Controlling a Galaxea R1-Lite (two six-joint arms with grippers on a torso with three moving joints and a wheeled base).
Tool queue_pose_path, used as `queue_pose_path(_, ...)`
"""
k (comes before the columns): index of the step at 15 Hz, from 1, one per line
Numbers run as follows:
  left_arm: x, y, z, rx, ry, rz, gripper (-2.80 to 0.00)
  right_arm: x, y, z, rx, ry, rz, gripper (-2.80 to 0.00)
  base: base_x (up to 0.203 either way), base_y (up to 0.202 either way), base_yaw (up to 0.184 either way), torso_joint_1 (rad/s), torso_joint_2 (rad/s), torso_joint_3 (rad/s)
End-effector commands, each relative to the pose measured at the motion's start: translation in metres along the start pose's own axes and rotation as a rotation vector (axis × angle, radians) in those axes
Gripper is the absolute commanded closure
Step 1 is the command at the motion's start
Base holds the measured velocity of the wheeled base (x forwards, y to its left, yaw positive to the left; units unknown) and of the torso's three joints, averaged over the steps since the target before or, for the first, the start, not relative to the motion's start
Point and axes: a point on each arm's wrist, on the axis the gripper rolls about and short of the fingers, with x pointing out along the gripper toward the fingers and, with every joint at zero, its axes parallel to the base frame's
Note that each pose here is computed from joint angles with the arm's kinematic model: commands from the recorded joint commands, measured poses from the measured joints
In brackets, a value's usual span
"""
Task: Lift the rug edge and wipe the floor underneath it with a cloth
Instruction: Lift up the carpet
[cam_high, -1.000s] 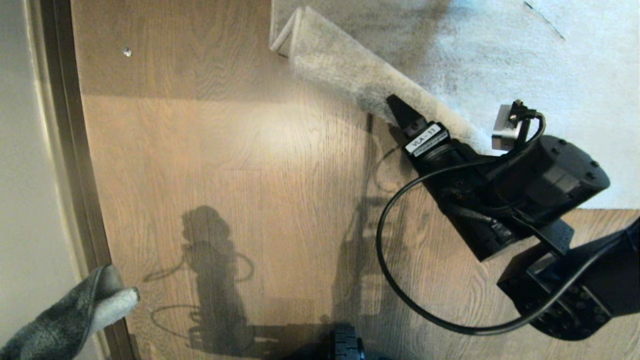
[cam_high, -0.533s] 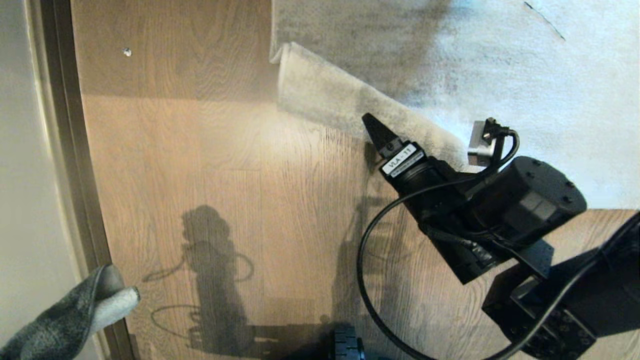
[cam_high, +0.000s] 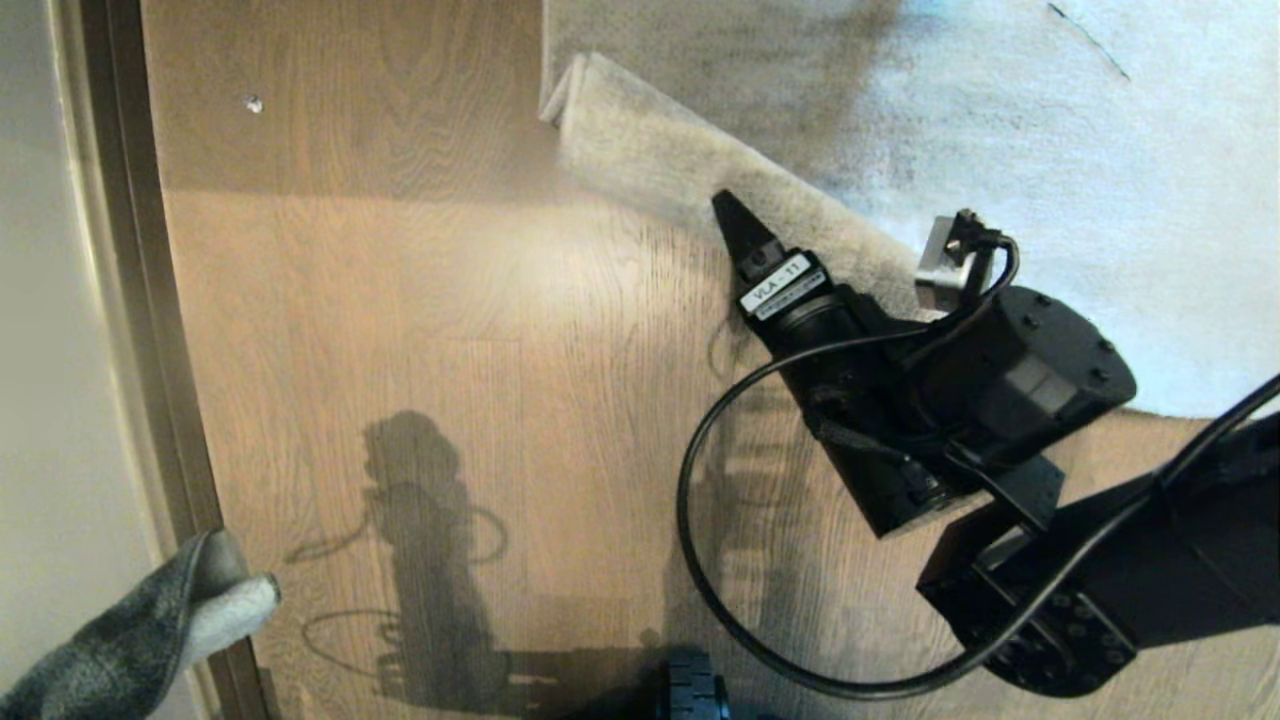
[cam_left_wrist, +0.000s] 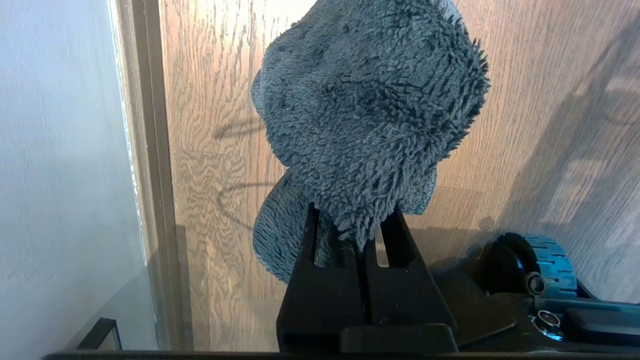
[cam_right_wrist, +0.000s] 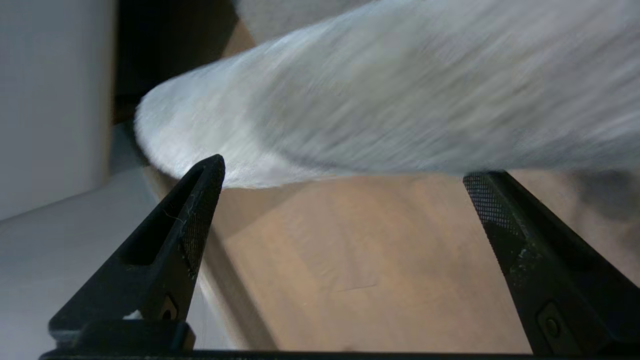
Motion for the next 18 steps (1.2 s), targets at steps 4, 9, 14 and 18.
queue_pose_path(4,0.000,0.000,0.000,-0.001,0.001,0.001,0.00,-0.022,0.037,-0.028,0.085,0.075,0.095,-2.80,0.000,0.000,0.000,0.000,0.00,0.000)
queue_pose_path(9,0.000,0.000,0.000,-0.001,0.001,0.001,0.00,-0.018,0.015,-0.049,0.051,0.112,0.045,-2.80,0.000,0.000,0.000,0.000,0.00,0.000)
queue_pose_path(14,0.000,0.000,0.000,-0.001,0.001,0.000,0.00,-0.047,-0.023,-0.080,-0.016,0.276,-0.065,-2.80,0.000,0.000,0.000,0.000,0.00,0.000)
queue_pose_path(18,0.000,0.000,0.000,-0.001,0.001,0.000,0.00,-0.075,-0.063,-0.099,-0.112,0.407,-0.187,-2.80,0.000,0.000,0.000,0.000,0.00,0.000)
